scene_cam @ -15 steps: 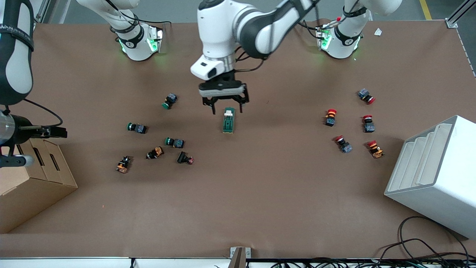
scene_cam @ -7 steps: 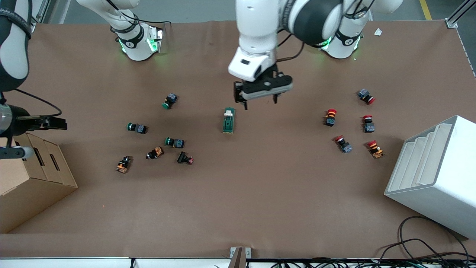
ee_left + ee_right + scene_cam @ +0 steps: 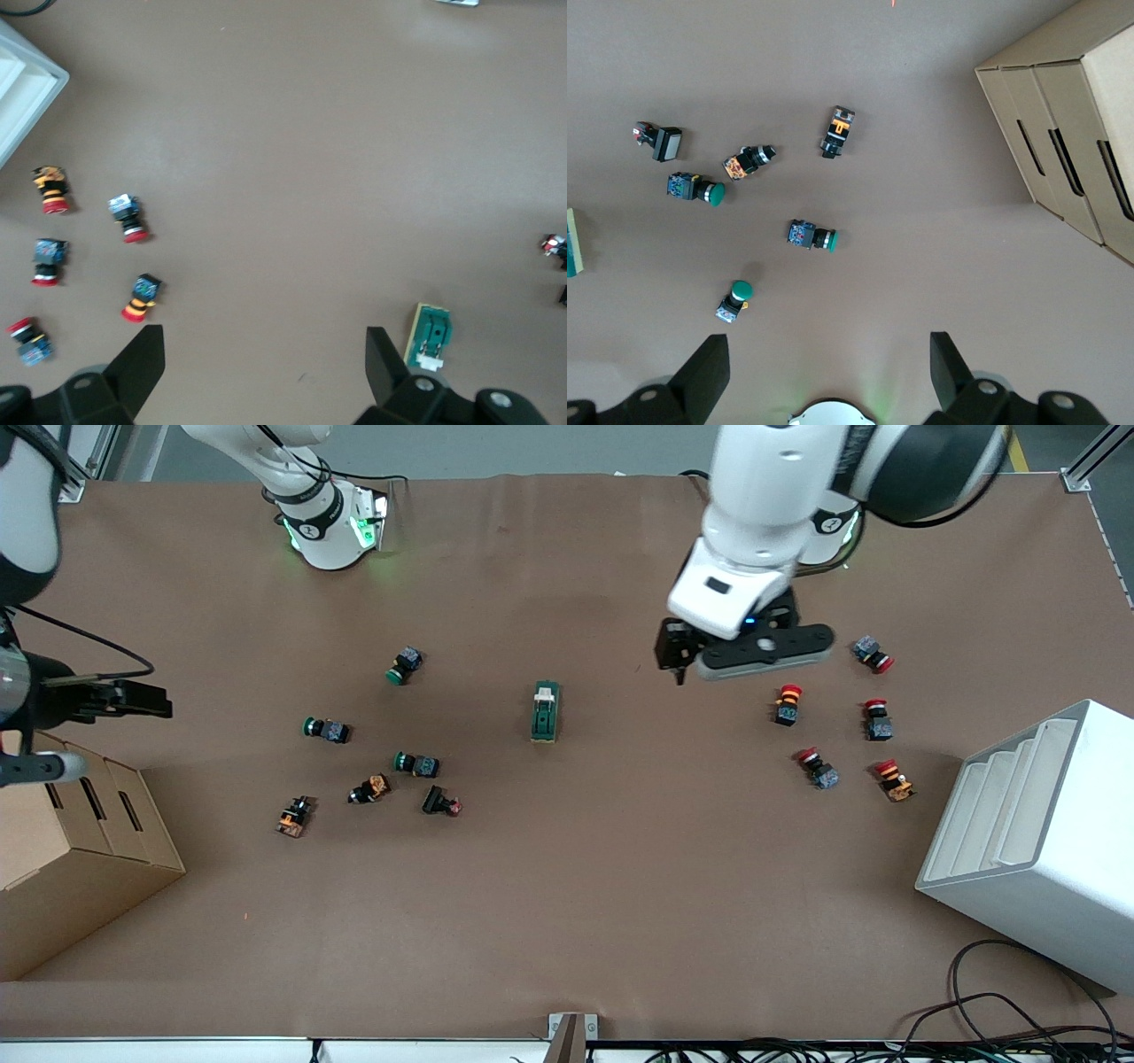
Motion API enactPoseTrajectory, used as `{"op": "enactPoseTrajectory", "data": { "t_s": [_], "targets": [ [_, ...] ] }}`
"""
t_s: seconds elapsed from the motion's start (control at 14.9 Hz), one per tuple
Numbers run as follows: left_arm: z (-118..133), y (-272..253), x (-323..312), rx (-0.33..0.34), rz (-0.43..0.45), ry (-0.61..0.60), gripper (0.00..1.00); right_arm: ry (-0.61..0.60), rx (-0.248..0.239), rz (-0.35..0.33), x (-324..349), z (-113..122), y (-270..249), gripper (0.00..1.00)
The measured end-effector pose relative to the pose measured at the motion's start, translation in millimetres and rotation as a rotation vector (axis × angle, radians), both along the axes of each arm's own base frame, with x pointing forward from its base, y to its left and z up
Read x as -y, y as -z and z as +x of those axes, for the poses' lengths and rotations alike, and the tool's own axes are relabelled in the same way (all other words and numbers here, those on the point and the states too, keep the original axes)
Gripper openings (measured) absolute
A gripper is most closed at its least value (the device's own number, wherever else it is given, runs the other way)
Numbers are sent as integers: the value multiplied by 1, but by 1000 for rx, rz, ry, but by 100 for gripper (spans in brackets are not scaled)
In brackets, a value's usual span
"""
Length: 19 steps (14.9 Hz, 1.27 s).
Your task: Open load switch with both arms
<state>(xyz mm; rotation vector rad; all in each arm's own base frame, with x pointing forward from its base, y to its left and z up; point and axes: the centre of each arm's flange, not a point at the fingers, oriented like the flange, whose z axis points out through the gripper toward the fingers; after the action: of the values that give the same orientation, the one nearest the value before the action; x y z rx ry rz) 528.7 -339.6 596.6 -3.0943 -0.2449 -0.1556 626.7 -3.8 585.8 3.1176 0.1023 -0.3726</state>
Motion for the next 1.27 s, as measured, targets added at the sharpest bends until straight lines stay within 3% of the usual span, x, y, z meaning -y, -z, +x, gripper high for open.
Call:
{"op": "enactPoseTrajectory", "data": {
  "t_s": [0.34, 0.94, 1.27],
  "targets": [
    [29, -40, -97, -27, -109, -7, 100, -36, 19, -3, -6, -19, -13, 100],
    [32, -56, -222, -104, -65, 134, 100, -40, 91, -24, -7, -69, -43, 100],
    [15, -53, -260, -128, -54, 178, 100, -63, 129, -23, -7, -99, -69, 100]
  ]
}}
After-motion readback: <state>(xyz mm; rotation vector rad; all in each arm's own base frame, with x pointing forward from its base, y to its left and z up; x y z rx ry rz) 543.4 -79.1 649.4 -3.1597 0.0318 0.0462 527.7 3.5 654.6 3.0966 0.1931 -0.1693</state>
